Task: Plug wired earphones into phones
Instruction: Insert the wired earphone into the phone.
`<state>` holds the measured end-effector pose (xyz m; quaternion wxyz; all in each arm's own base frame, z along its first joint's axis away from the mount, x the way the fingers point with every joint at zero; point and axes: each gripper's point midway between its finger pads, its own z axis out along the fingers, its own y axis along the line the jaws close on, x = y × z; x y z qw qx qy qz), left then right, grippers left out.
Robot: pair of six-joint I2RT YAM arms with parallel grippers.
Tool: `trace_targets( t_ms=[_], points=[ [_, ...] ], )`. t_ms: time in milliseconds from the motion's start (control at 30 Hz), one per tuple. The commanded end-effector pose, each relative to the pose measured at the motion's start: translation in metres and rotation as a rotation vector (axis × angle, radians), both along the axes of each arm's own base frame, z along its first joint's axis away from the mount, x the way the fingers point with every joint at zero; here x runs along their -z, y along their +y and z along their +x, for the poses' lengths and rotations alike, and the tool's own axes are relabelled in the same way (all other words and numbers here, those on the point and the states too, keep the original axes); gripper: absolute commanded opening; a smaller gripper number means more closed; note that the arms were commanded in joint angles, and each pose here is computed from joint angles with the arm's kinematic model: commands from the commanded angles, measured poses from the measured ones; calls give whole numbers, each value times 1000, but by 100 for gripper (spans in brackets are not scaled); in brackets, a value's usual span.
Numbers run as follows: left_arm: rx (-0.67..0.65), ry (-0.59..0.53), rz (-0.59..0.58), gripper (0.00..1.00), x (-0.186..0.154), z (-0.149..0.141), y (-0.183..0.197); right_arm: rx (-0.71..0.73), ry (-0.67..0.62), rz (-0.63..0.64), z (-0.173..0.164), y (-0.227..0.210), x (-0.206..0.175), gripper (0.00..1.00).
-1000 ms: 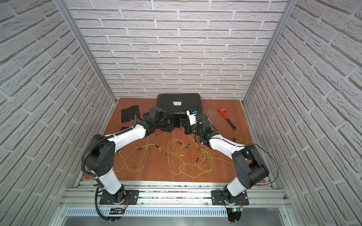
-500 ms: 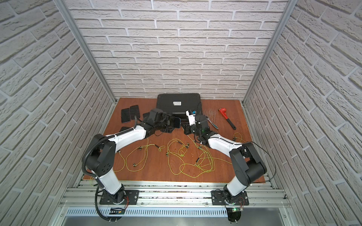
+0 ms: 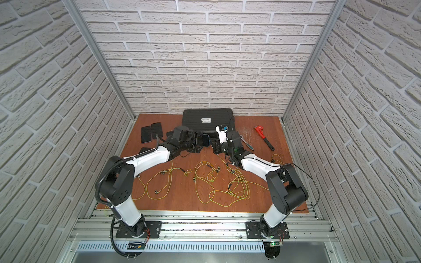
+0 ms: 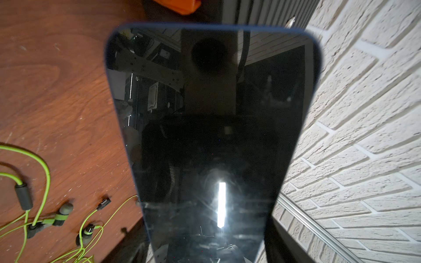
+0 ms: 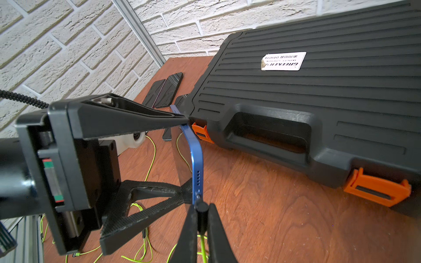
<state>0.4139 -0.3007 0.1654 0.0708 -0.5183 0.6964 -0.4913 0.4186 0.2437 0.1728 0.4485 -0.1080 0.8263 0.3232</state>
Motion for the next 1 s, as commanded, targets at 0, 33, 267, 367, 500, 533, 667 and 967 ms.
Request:
trace_targets(
  t_ms=[0,33,267,367,500,533,667,967],
  points=[
    [161,-109,-150,9,-49,-19,-41,-83,-78,58,2,24,-25,5],
    [164,-110,-153,9,-50,-19,-41,-85,-76,55,3,24,-24,6],
    [195,-118,-168,7,-53,-19,-49,-110,-78,50,7,30,-27,6],
    [206,-123,-178,6,-55,-20,-52,-118,-83,44,7,31,-28,6],
    [215,-124,-188,6,-54,-19,-55,-129,-91,41,7,32,-29,6],
    [218,-124,-190,6,-54,-19,-56,-132,-91,42,7,33,-30,6],
    [216,-122,-177,6,-51,-18,-53,-135,-60,40,6,32,-29,6],
    [195,-91,61,8,-19,-13,-16,-126,139,-44,-24,-32,-37,68]
  ],
)
